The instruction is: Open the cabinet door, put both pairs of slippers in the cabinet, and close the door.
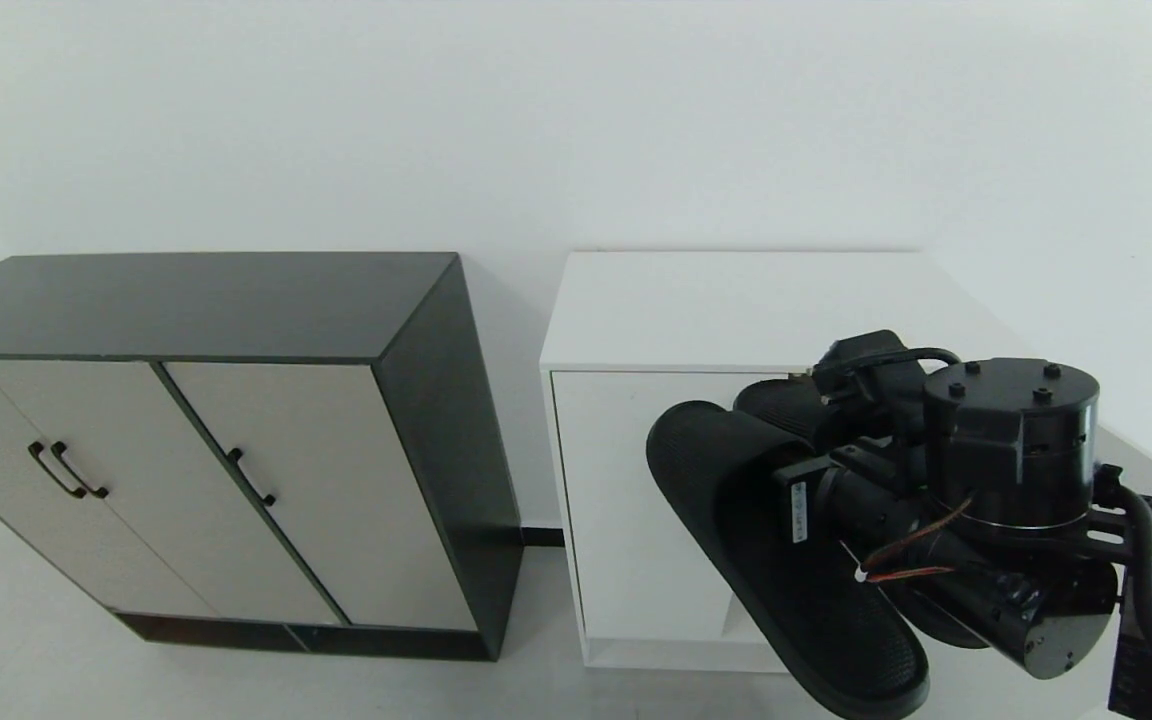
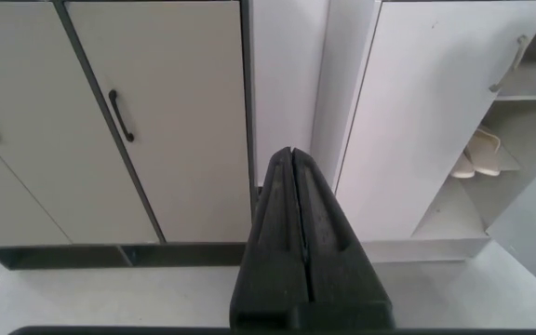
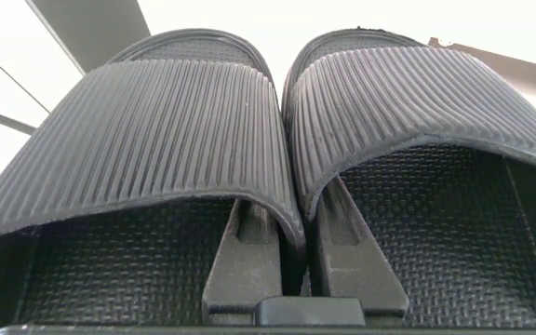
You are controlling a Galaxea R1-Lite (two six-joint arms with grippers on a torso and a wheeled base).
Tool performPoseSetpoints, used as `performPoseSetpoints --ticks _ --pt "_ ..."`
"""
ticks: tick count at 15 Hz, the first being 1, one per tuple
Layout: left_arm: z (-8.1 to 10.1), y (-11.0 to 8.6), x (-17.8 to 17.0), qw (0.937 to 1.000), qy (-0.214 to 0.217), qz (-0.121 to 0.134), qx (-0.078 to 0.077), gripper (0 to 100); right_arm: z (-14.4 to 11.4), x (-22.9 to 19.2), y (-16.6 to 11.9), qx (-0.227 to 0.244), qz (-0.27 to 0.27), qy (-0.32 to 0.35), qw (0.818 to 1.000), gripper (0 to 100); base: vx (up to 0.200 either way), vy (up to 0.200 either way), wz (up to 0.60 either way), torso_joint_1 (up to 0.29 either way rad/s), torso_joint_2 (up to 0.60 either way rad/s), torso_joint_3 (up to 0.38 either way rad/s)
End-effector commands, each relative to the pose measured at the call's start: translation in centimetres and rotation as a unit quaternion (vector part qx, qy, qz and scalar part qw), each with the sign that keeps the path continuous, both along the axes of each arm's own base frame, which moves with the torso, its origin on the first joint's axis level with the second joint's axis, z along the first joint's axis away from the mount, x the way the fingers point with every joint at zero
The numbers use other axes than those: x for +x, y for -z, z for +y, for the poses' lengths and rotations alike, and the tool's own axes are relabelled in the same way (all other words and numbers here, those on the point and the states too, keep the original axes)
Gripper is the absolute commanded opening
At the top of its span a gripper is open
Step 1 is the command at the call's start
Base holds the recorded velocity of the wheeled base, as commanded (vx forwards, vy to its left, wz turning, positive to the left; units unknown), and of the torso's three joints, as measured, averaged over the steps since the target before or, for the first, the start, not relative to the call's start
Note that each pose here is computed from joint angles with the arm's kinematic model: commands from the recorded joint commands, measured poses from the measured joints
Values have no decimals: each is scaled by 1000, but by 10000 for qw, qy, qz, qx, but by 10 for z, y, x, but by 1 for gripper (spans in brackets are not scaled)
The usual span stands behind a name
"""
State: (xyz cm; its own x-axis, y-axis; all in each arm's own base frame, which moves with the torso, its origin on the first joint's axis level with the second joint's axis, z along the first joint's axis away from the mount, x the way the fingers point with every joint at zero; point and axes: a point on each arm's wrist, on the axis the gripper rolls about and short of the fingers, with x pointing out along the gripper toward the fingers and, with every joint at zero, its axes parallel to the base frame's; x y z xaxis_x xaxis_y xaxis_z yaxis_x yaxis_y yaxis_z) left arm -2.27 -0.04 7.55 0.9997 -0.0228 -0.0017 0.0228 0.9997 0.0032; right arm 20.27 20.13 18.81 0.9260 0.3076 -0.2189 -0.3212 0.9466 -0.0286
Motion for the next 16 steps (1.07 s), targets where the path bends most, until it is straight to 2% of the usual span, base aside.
performPoseSetpoints --ticks 1,4,6,16 --pt "0 0 0 10000 1 7 -1 0 0 0 1 -15 19 -18 10000 0 0 0 0 0 0 0" --pt "0 0 0 10000 1 6 30 0 0 0 2 -19 25 -25 10000 0 0 0 0 0 0 0" --pt "0 0 0 9999 -6 4 107 0 0 -1 3 -29 37 -33 10000 0 0 -200 0 -2 2 2" --pt "0 0 0 10000 1 5 99 0 -1 -1 7 19 -24 -44 10000 0 0 -200 0 4 0 2"
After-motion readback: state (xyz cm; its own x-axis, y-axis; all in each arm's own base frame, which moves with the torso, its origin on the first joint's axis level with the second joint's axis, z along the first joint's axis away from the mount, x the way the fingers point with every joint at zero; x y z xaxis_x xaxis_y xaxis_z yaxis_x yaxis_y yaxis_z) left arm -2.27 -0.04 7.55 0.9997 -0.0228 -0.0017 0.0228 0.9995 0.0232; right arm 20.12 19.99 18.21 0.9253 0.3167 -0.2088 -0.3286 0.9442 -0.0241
